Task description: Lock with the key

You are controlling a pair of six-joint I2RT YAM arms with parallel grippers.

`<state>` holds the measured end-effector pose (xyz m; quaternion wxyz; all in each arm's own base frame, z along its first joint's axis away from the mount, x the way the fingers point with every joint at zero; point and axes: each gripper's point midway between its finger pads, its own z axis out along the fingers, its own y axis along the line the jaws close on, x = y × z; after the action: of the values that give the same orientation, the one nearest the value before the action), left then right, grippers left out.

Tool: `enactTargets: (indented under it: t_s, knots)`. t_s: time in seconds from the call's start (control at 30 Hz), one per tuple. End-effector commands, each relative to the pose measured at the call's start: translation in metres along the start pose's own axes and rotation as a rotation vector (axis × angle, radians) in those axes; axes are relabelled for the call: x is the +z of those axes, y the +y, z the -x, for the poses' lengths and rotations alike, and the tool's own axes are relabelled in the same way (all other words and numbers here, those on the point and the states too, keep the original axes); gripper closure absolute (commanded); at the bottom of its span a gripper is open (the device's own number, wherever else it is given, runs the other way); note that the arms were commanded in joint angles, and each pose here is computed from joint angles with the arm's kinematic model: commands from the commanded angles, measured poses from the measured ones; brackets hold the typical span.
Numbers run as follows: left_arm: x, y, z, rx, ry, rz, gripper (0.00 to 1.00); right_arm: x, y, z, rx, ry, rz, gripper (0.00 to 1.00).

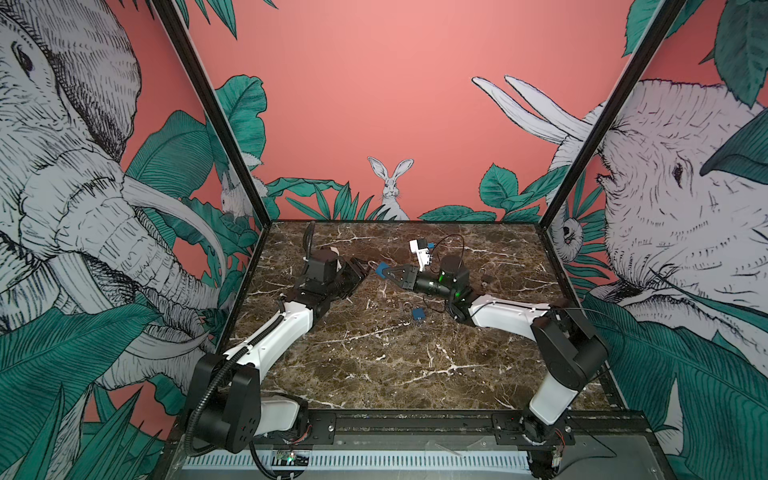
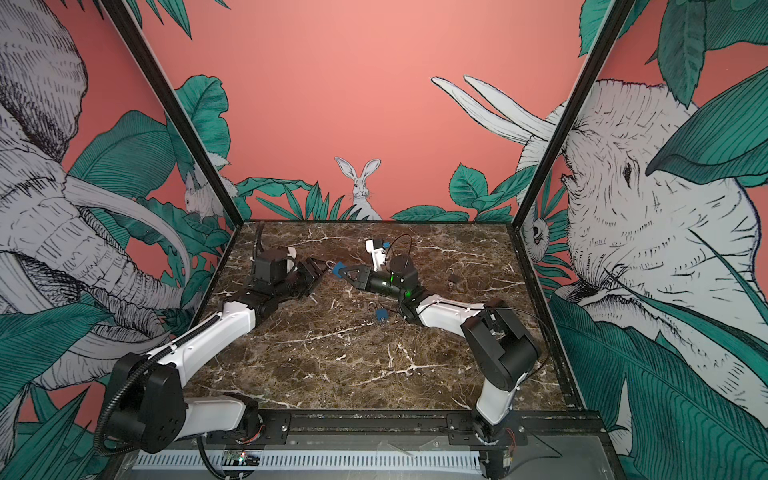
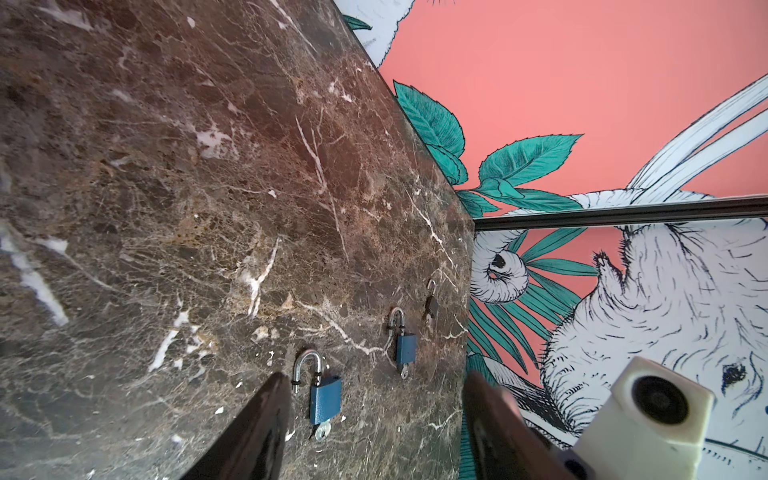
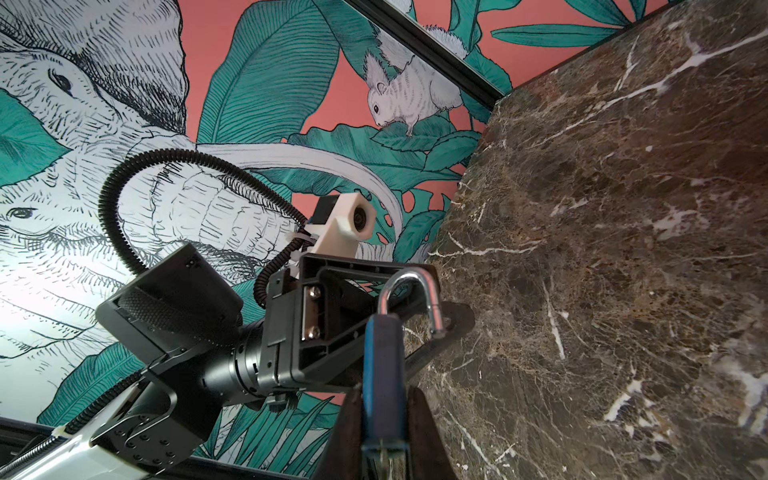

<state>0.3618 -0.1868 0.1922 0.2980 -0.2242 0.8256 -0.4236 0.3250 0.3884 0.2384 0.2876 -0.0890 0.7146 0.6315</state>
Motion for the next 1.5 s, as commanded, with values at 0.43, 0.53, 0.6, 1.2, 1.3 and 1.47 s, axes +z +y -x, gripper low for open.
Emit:
enactTargets:
  t_s: [0.43,0.53,0.6,1.2,1.3,1.47]
  knots:
    - [-0.044,0.001,0.013,0.011,-0.062,-0.080,0.30,0.007,0.012,0.006,-0.081,0.030,0.026,1.00]
    - [-0.043,-0.010,0.014,0.038,-0.059,-0.127,0.29,0.011,0.012,0.001,-0.070,0.062,0.047,1.00]
    - [-0.040,-0.017,0.014,0.046,-0.054,-0.182,0.29,0.013,0.013,-0.002,-0.060,0.088,0.064,1.00]
    - [-0.013,-0.032,0.007,0.030,0.026,-0.265,0.43,0.022,0.013,-0.016,-0.063,0.144,0.083,1.00]
    - [-0.012,-0.036,0.006,0.027,0.047,-0.275,0.47,0.025,0.007,-0.020,-0.055,0.153,0.087,1.00]
    - [-0.012,-0.045,0.006,0.046,0.076,-0.277,0.53,0.027,0.006,-0.021,-0.042,0.155,0.103,1.00]
